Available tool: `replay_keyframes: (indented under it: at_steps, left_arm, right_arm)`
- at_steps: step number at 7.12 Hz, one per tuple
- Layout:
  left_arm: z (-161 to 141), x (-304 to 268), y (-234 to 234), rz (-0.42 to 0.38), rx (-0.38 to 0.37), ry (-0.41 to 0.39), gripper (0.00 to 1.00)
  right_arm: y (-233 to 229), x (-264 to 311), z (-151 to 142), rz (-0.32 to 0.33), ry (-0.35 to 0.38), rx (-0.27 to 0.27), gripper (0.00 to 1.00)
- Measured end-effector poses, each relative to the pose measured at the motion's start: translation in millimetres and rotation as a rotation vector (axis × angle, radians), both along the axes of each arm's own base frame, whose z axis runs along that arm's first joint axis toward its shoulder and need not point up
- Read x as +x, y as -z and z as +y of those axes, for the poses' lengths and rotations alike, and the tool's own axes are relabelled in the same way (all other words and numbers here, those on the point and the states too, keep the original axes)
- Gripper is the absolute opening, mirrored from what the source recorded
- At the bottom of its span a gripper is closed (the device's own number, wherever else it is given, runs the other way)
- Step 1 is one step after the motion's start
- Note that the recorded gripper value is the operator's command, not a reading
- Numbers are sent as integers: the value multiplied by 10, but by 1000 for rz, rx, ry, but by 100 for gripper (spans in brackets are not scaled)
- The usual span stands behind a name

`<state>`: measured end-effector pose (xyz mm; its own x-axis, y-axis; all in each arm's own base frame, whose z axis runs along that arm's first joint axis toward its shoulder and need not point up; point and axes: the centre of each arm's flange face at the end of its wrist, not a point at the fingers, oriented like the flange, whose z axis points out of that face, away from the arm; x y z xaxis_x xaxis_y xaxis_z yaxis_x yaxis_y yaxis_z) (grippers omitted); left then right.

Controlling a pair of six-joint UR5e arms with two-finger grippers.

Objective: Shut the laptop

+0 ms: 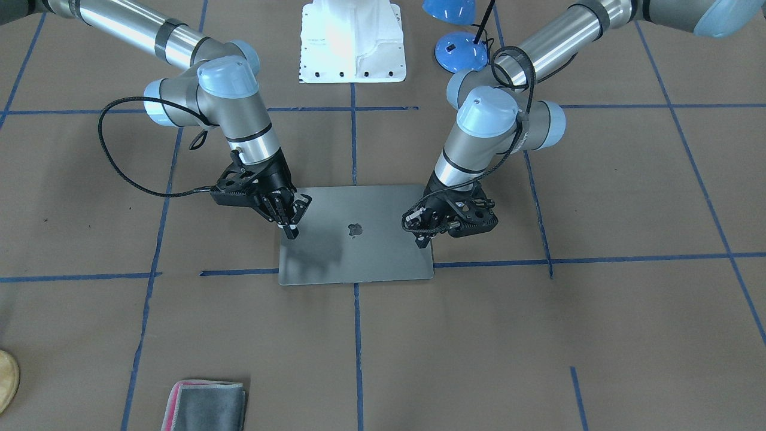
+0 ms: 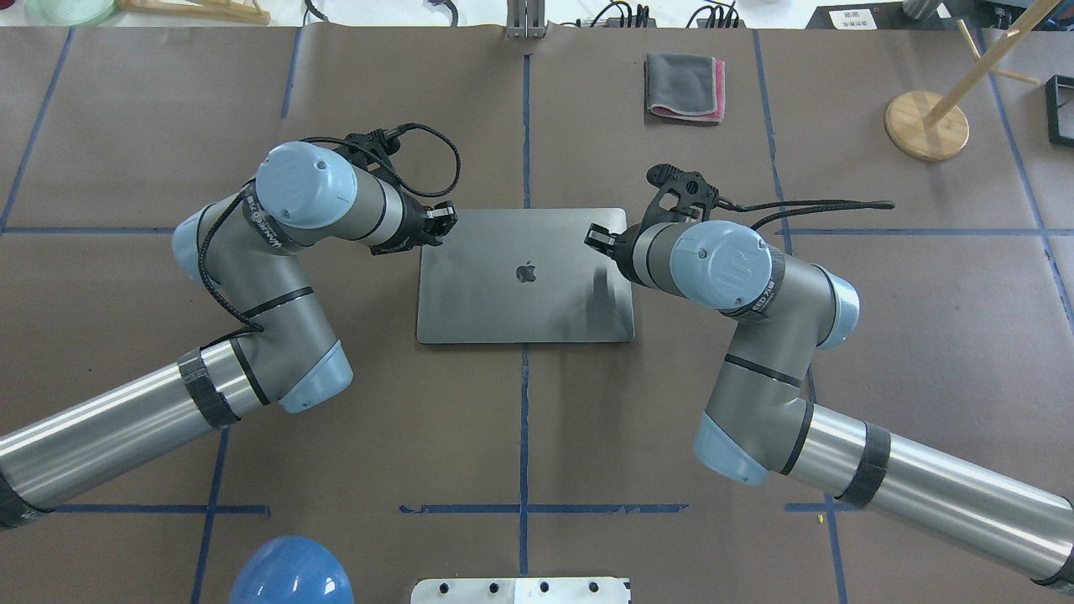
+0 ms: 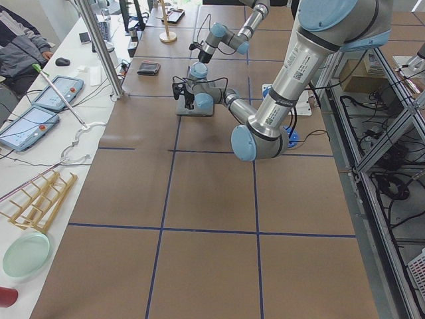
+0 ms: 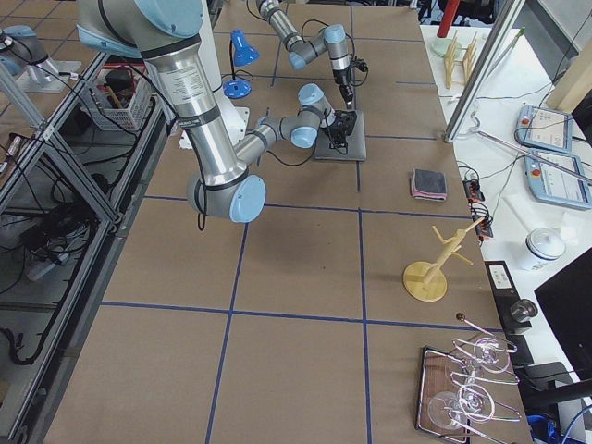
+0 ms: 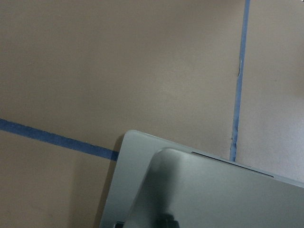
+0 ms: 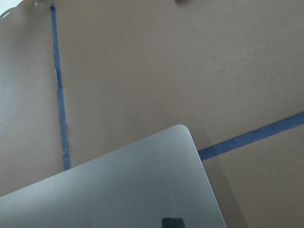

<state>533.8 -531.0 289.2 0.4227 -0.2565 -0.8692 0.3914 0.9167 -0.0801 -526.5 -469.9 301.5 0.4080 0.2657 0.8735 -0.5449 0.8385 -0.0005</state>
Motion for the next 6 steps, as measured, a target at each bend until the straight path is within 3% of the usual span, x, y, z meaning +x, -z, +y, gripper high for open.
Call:
replay_keyframes:
  at_steps: [1, 3, 4, 6]
  left_arm:
    - [-9, 33, -14, -5, -2, -5, 94]
    - [23, -19, 19, -3, 9, -21, 100]
    - [93, -122, 13, -8, 2, -38, 100]
    - [381, -479, 110, -79, -5, -133, 100]
  right_arm:
    - [5, -17, 7, -3, 12, -7, 99]
    - [-6, -12, 12, 8, 71, -43, 99]
    - [-27, 50, -10, 52, 122, -63, 99]
    - [78, 380, -29, 171, 245, -46, 99]
